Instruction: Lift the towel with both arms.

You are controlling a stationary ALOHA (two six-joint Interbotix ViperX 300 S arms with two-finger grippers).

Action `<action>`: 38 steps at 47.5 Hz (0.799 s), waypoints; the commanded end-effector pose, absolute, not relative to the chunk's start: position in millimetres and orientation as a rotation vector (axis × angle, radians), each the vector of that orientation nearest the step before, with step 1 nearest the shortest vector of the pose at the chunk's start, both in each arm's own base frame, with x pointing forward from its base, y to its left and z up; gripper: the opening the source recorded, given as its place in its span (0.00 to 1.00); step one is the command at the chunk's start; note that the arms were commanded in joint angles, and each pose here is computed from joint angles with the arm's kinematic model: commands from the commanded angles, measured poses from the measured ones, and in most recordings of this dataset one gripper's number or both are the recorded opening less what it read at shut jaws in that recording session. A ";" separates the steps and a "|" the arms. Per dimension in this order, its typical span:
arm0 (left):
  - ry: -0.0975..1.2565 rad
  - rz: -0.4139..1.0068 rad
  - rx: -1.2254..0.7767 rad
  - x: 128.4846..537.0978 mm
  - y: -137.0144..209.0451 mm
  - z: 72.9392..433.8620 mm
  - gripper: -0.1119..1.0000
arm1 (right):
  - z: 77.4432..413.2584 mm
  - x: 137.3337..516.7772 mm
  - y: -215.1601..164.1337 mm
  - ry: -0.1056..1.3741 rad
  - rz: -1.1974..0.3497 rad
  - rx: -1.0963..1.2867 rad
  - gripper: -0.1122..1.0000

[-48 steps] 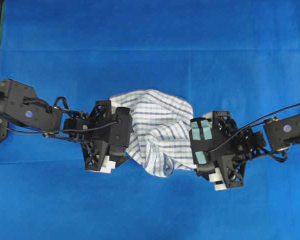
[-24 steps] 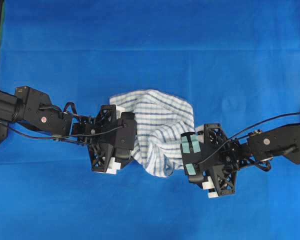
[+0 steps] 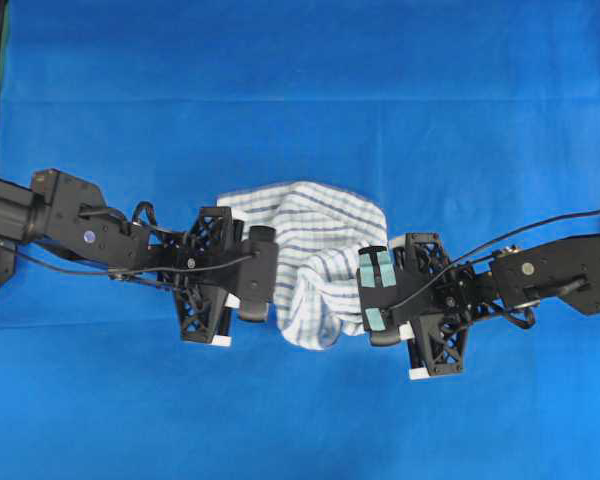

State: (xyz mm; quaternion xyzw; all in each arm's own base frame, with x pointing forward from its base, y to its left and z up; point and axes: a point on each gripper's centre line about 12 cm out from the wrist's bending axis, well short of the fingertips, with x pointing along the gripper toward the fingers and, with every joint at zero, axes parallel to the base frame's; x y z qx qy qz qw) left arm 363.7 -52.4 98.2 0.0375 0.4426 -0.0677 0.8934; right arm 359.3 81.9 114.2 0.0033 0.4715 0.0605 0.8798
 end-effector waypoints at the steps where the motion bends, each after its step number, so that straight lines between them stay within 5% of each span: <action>1: 0.878 -0.144 0.073 368.9 -54.5 127.5 0.11 | 133.3 365.6 82.2 0.929 0.130 0.013 0.15; 9: 0.845 -0.146 0.069 366.2 -54.4 165.1 0.11 | 163.6 362.9 79.0 0.902 0.122 0.018 0.14; 38: 0.530 -0.099 0.034 296.4 -27.2 376.6 0.11 | 381.2 329.7 30.4 0.680 -0.046 -0.123 0.15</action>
